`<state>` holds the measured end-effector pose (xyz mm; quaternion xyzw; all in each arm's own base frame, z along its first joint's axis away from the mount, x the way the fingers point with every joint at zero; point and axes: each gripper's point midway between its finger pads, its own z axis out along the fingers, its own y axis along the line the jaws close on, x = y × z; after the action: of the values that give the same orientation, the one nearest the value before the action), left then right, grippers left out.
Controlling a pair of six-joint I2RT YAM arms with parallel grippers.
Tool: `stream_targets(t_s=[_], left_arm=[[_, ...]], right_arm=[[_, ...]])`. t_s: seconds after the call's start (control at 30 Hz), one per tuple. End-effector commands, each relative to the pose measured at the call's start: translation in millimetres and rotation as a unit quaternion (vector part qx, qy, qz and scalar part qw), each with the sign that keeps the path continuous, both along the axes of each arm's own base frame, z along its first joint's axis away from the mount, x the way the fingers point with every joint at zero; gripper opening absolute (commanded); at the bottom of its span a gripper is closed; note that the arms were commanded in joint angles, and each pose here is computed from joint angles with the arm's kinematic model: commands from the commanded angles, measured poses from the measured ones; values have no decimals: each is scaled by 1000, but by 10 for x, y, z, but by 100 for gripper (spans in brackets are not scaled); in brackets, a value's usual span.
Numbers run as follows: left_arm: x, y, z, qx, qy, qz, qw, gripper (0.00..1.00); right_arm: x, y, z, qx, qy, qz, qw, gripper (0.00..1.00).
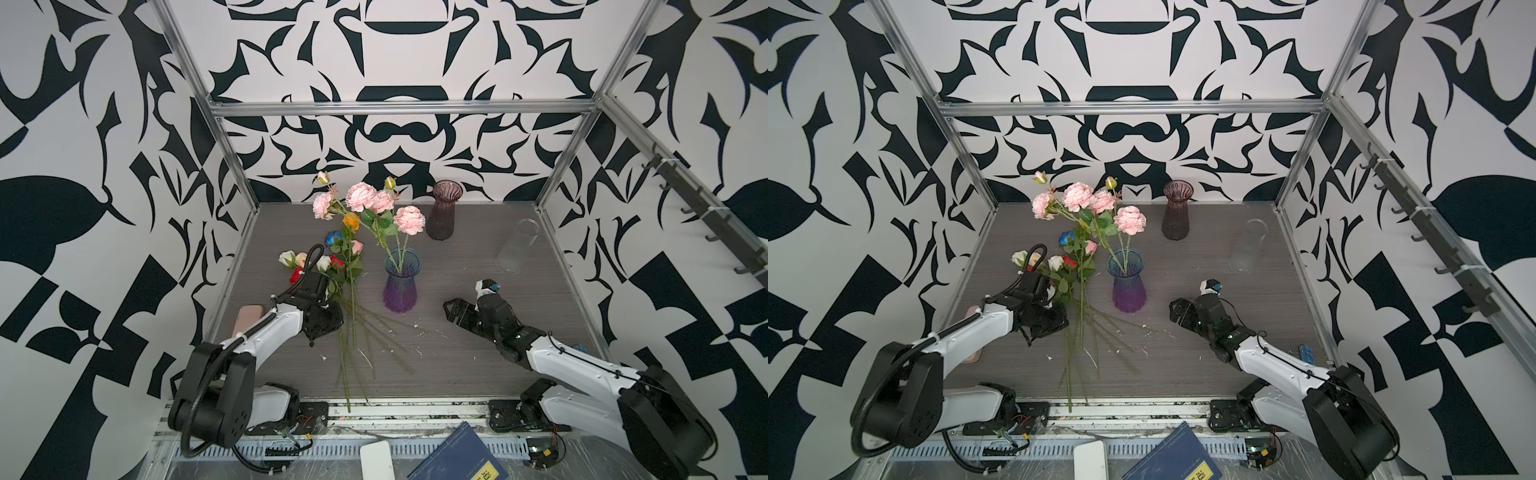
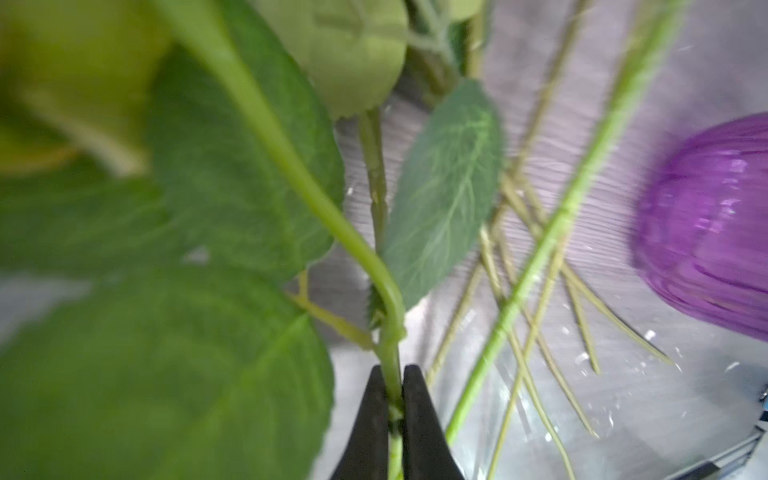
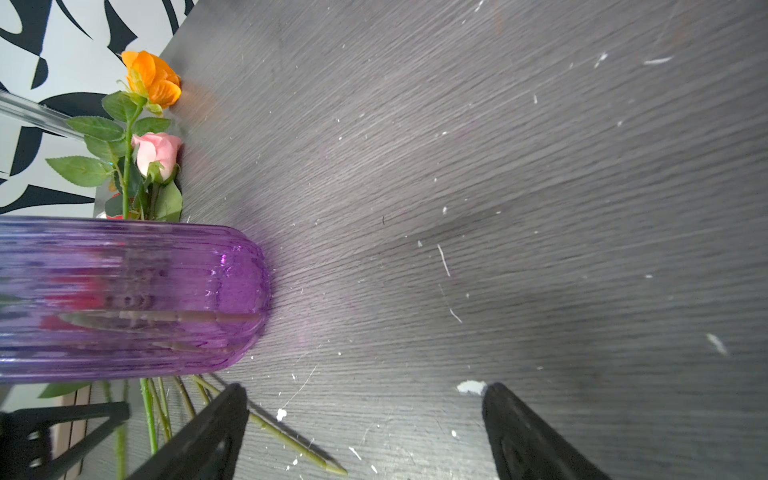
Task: Arrange the flowers into the vase
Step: 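Lower the left gripper onto the stems and close on a red rose stem, then lift the red rose high out of the bunch with the left gripper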
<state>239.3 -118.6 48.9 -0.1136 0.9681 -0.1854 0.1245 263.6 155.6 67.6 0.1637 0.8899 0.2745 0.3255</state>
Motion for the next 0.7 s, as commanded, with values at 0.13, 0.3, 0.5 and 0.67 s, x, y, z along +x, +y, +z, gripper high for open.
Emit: stream_targets(t_s=[0.13,0.3,0.5,0.67], left_arm=[[175,68,782,-2,-120,-19,993,6],[236,103,1125,-4,-170,-17,985,8],[285,159,1499,-5,-227,-14,974,1],[277,116,1814,-24,-275,-27,961,0]], right_arm=[[114,60,163,8,-21,1,1000,92],[114,65,163,8,-21,3,1000,92],[110,58,168,8,-22,2,1000,92],[109,55,181,9,-24,1,1000,92]])
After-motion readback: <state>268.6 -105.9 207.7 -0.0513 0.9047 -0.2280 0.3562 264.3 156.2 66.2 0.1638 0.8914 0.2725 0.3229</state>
